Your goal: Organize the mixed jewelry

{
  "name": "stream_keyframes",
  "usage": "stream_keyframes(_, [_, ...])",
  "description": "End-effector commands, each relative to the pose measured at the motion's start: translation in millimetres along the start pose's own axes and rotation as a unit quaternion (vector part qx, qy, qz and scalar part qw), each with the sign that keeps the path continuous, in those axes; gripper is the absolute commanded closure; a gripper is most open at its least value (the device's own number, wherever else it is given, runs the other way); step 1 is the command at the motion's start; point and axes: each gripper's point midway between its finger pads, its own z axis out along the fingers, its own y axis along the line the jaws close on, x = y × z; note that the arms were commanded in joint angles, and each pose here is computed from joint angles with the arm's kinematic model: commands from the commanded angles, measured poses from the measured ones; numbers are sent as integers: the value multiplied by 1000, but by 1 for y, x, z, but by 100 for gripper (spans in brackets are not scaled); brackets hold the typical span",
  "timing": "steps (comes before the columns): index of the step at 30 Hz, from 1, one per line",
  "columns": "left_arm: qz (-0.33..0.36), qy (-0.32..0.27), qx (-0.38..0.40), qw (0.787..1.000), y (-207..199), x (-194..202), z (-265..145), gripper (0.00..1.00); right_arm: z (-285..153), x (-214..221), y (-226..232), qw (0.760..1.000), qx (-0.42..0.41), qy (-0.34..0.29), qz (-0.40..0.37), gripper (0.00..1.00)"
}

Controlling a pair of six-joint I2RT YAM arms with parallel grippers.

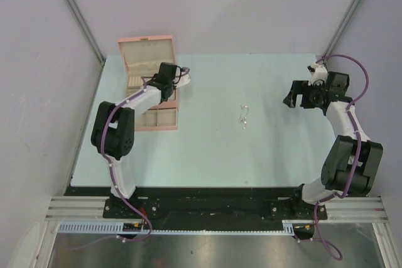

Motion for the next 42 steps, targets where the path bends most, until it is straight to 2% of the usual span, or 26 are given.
stream_keyframes(1, [-53, -36, -32, 997, 41, -15, -20, 71, -4, -9, 0, 1000, 0, -12, -7, 0])
stream_keyframes(7, [-74, -48, -19, 996, 36, -21, -18, 71, -6, -10, -2, 1000, 2, -14, -6, 0])
stream_keyframes(11, [-120, -80, 29, 989, 29, -37, -29, 71, -5, -9, -3, 1000, 2, -12, -4, 0])
stream_keyframes(14, [-145, -120, 75, 979, 19, -59, -46, 71, -4, -8, -3, 1000, 3, -10, -4, 0])
stream_keyframes(19, [-146, -176, 143, 963, -9, -101, -80, 71, -2, -6, -5, 1000, 6, -6, -2, 0])
stream_keyframes(27, [-142, -224, 203, 943, -48, -154, -117, 71, -7, -9, -9, 1000, 21, -11, 2, 1])
stream_keyframes(33, [-172, -256, 292, 905, -77, -190, -137, 74, -21, -24, -3, 999, 33, -37, -3, 1])
stream_keyframes(36, [-173, -268, 308, 896, -84, -203, -149, 74, -25, -27, -2, 998, 49, -40, -4, 5])
stream_keyframes(37, [-174, -269, 313, 894, -88, -205, -152, 74, -20, -24, 3, 997, 67, -26, -35, 9])
stream_keyframes(39, [-178, -275, 320, 889, -90, -208, -156, 74, -13, -4, 10, 994, 87, 22, -68, 13])
stream_keyframes(40, [-182, -277, 327, 885, -95, -209, -158, 74, -10, 5, 10, 990, 105, 46, -83, 20])
stream_keyframes(42, [-186, -279, 333, 881, -97, -210, -159, 74, -1, 28, 33, 985, 79, 95, -120, 27])
